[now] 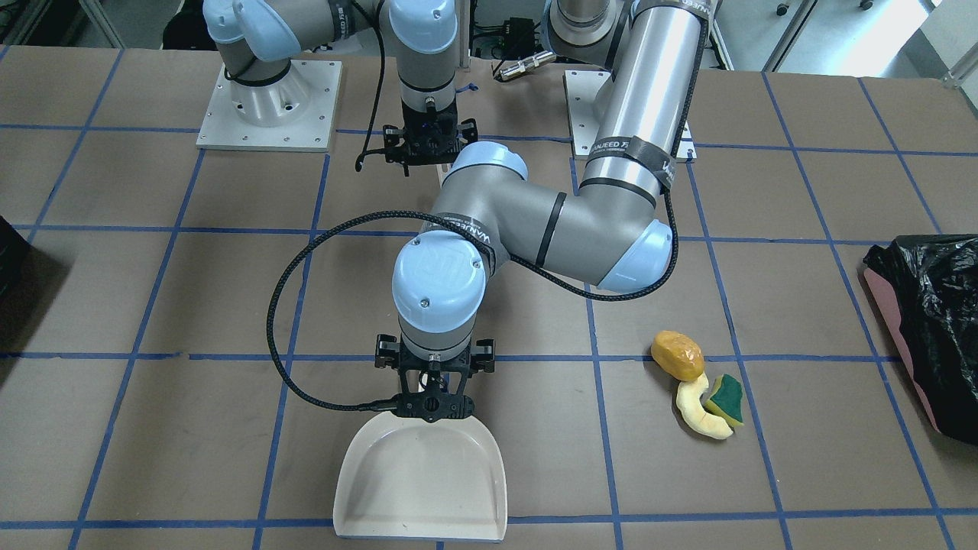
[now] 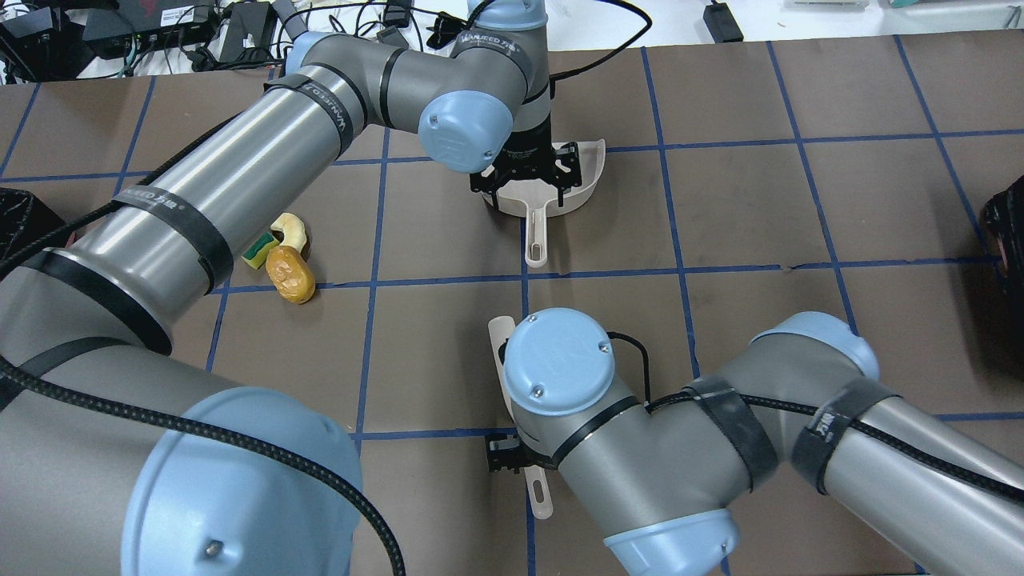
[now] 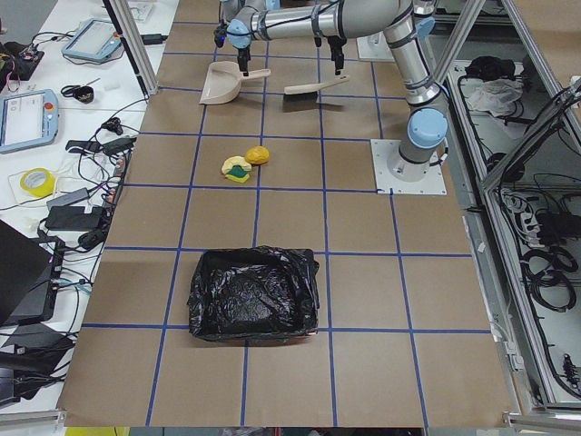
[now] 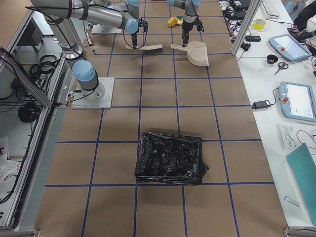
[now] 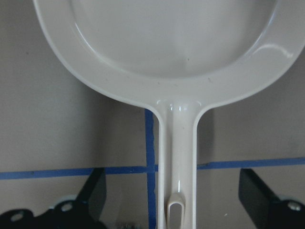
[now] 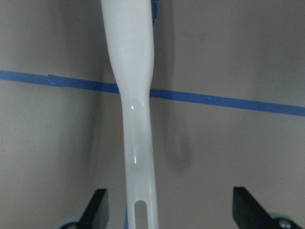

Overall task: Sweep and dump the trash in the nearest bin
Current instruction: 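Grasp the dustpan handle with the left gripper while the right gripper grasps the brush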

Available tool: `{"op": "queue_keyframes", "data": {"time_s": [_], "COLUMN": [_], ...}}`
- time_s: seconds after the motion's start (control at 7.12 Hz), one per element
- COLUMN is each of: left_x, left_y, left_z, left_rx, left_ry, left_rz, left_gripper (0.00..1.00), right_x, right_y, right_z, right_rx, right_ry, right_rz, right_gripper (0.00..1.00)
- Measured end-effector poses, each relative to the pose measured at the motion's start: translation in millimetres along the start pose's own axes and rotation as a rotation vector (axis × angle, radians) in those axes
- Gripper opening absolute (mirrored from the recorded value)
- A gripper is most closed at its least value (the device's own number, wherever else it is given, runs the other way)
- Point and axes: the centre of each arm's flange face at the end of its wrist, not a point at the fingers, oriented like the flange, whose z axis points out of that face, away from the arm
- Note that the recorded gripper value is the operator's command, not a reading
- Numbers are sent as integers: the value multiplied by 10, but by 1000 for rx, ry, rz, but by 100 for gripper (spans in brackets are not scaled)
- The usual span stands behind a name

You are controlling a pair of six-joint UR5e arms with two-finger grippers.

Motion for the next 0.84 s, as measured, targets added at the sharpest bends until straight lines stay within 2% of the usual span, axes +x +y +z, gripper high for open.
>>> {"op": "queue_keyframes", "data": {"time_s": [0.14,0.42,0.56,0.7,0.84], "left_x": [44,62,61,57,57], "left_y": [45,128,164,186,197], "left_z": [117,265,305,316,311], "left_rx": [-24,-57,-67,-71,-72], "left_ry": [7,7,5,4,4], "left_rz": [8,14,15,16,16], "left_gripper": [99,74,71,50,5], "right_x": [-153,-285,-288,-271,-240], "right_y": [-65,-129,-122,-109,-82], "right_z": [94,172,203,244,300], "right_rx": [12,23,22,20,14], "right_ry": [3,14,24,40,59], "right_rz": [-31,-70,-78,-81,-80], "right_gripper": [86,83,77,71,62]}}
